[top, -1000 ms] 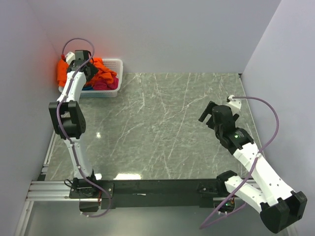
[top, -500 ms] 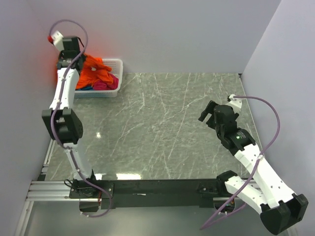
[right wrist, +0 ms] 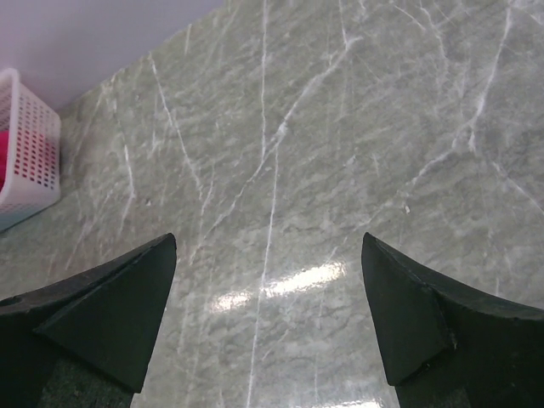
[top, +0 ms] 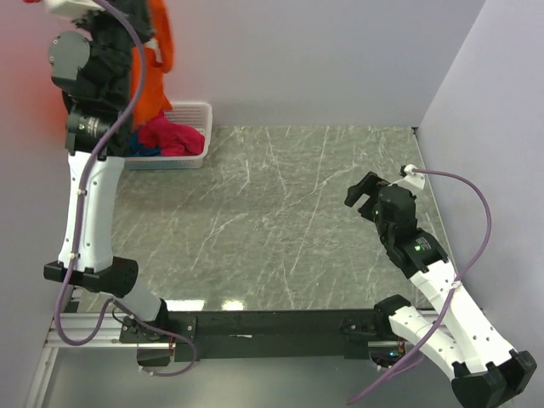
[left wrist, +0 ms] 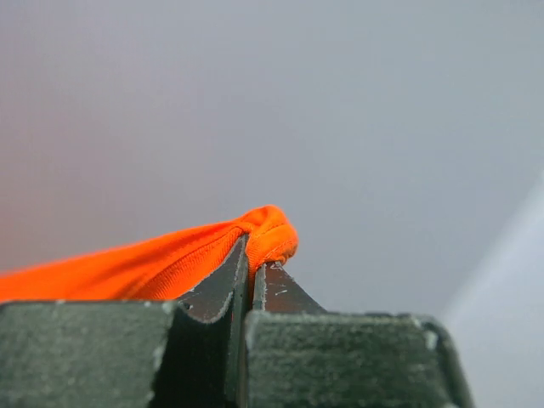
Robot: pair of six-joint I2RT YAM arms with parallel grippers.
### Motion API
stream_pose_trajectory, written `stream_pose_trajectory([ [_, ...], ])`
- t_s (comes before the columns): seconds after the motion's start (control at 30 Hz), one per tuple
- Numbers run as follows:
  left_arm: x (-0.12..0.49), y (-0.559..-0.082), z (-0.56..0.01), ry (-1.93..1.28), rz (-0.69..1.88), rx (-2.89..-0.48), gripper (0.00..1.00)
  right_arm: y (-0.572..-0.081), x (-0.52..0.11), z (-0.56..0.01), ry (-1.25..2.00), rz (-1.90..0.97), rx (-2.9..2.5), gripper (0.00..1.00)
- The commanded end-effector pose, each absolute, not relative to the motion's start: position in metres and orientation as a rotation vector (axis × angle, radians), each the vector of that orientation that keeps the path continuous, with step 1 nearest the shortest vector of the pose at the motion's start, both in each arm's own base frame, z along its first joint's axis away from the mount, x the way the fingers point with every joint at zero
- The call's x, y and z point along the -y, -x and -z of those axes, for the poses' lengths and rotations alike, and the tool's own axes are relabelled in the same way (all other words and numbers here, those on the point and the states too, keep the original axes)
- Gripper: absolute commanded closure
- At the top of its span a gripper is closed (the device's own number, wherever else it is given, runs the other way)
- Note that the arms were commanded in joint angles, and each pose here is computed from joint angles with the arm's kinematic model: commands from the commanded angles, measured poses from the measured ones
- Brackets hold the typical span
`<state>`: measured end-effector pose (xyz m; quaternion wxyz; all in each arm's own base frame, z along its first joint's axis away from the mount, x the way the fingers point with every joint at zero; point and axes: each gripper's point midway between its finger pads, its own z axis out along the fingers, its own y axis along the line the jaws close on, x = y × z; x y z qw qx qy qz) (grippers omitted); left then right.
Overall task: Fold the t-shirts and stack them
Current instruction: Move the tshirt to the center of the board
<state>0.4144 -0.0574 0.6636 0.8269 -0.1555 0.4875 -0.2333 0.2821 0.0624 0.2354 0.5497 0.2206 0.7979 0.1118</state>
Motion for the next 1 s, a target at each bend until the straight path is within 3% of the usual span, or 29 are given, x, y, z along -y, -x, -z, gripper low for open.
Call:
stream_pose_trajectory([
  [0.0, 0.107, -0.334, -0.741, 0.092, 0.661, -0.806, 0.99, -0.287, -0.065, -0.248, -0.517, -0.310, -1.827, 0.05],
  [0.23, 0.176, -0.264, -0.761, -0.158, 0.983, -0.705, 0.99, -0.281, -0.063, -0.247, -0.522, -0.310, -1.828, 0.05],
  [0.47, 0.198, -0.295, -0.706, -0.114, 1.039, -0.882, 0.99, -0.263, -0.036, -0.240, -0.590, -0.191, -1.831, 0.05],
  [0.53, 0.196, -0.325, -0.659, -0.020, 0.997, -0.990, 0.99, -0.258, -0.031, -0.235, -0.610, -0.159, -1.841, 0.05],
  [0.57, 0.203, -0.352, -0.607, 0.027, 0.972, -1.110, 0.99, -0.257, -0.030, -0.234, -0.612, -0.151, -1.847, 0.05],
  [0.63, 0.197, -0.365, -0.567, 0.107, 0.942, -1.173, 0.98, -0.256, -0.029, -0.229, -0.611, -0.129, -1.873, 0.05],
  [0.77, 0.178, -0.429, -0.401, 0.374, 0.687, -1.547, 0.91, -0.260, -0.034, -0.224, -0.580, -0.111, -1.934, 0.05],
  [0.83, 0.163, -0.442, -0.340, 0.429, 0.580, -1.727, 0.80, -0.264, -0.042, -0.215, -0.557, -0.116, -1.992, 0.05],
  [0.87, 0.159, -0.446, -0.329, 0.467, 0.574, -1.772, 0.61, -0.266, -0.045, -0.214, -0.547, -0.121, -2.005, 0.05],
  [0.93, 0.149, -0.459, -0.298, 0.513, 0.533, -1.868, 0.38, -0.271, -0.054, -0.205, -0.524, -0.139, -2.057, 0.05],
  [0.97, 0.148, -0.460, -0.289, 0.522, 0.513, -1.909, 0.21, -0.273, -0.058, -0.204, -0.527, -0.152, -2.067, 0.05],
])
